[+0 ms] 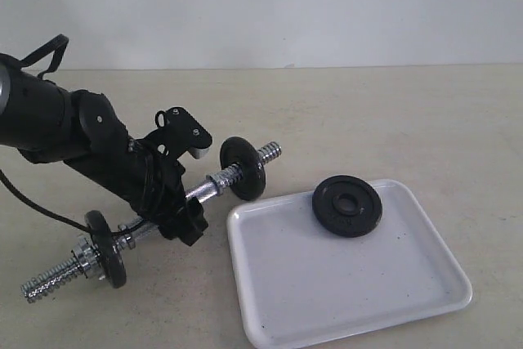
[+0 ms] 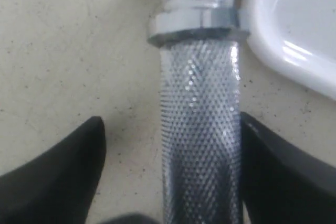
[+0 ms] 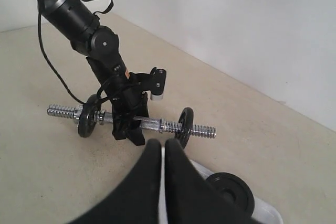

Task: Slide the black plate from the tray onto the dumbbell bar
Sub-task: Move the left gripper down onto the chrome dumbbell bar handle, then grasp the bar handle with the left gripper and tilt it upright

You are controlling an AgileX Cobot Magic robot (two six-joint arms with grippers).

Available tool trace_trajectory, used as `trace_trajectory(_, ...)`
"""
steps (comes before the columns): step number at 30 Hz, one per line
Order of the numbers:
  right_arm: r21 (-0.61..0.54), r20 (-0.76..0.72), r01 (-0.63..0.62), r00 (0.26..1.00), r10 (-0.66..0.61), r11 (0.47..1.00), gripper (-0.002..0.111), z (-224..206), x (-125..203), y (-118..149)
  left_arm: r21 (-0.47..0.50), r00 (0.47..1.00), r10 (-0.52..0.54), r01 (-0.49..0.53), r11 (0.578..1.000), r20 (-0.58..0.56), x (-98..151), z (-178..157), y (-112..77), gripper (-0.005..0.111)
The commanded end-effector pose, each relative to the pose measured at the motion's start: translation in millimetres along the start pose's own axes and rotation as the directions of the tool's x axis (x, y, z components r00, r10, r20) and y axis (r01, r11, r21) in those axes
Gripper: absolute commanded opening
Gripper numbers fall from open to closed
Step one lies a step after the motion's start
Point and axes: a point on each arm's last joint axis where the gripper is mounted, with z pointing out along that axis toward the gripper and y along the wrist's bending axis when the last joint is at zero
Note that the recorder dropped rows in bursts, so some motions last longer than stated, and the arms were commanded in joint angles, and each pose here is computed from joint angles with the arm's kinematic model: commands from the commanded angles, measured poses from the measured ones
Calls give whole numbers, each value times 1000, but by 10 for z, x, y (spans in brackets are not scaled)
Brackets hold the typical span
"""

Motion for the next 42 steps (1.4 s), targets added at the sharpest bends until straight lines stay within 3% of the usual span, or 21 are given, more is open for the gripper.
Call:
trace_trajectory(1,1,8,-11,1000,11,1000,0,4,7,0,9,999,-39,39,999,-34,66,151,-30,55)
trace_trajectory(3,2,6,-10,1000,10,1000,0,4,8,-1,10,998,-52,52,999,-39,75,166,-31,46)
trace_trajectory(9,2,6,-10,1000,10,1000,0,4,8,-1,22,997,-57,58,998,-48,83,166,-42,4)
trace_trajectory(14,2,6,-10,1000,10,1000,0,4,8,-1,49,990,-115,119,992,-79,107,163,-73,4)
trace_trajectory(21,2,-1,-12,1000,12,1000,0,13,27,-4,88,988,-111,120,989,-109,117,117,-111,4)
trace_trajectory(35,1,-63,-76,995,76,997,0,150,302,-42,34,998,-50,49,998,43,-121,-366,-76,4)
trace_trajectory(42,2,-67,-84,994,84,996,0,163,329,-46,28,996,-60,58,998,73,-157,-439,-75,4)
